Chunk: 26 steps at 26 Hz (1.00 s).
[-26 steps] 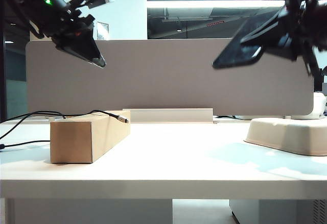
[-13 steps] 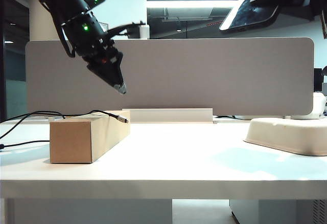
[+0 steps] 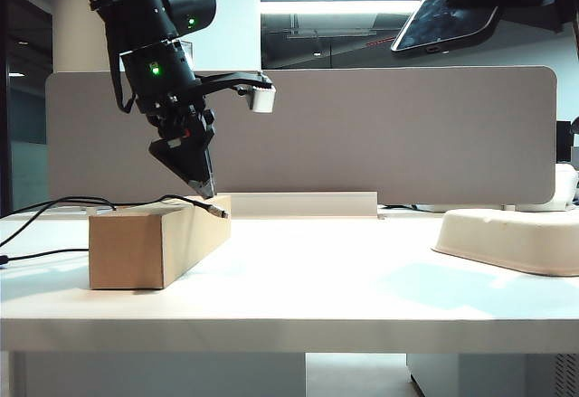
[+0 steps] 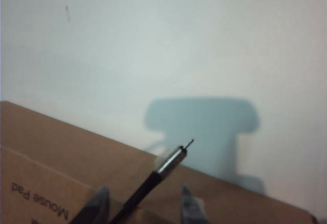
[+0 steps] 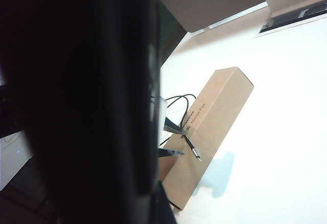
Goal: Pick up the charging cable and the phone, plug the charging cable into the charging port on the phone, and finally place them back on the table.
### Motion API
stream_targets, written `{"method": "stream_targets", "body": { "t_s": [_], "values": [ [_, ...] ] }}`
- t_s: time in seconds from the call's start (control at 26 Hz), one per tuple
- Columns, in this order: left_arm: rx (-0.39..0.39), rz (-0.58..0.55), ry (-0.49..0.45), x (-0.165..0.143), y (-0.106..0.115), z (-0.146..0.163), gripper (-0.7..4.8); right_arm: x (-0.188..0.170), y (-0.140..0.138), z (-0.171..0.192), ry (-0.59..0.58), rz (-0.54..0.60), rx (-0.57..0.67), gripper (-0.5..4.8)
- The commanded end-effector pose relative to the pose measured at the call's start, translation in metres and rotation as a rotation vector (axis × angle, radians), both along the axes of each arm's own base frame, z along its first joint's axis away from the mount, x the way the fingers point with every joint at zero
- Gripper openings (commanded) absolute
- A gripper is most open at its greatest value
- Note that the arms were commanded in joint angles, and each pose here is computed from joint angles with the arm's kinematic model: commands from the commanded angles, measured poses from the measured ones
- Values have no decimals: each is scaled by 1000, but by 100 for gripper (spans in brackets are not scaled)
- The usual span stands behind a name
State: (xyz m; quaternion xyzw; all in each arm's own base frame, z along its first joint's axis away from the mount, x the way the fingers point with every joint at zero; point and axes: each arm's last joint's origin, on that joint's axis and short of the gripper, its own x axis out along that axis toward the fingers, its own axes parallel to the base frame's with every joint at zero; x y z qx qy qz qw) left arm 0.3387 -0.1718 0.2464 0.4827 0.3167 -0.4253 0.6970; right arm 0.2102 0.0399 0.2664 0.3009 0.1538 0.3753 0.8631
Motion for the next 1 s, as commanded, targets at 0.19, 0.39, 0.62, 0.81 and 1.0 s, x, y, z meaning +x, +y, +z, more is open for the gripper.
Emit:
{"method": "stream_targets", "body": {
  "t_s": [0.19,0.39,0.62,0.81,1.0],
  "values": [
    [108,-111,-44,0,-10,-10,193,-1,0,7,-59,28,-1,-9],
    [128,-116,-61,6,-13,-17,192,-2,1,7,-60,37,-1,-9],
    [124,-115,-68,10,-15,-23,192,-2,1,7,-60,44,-1,-8],
    [137,-117,-40,11,-16,-32,192,-2,1,7,-71,44,-11,-8],
    [139,-118,-34,12,-17,-34,125,-2,1,7,-71,44,-11,-9]
  ]
}}
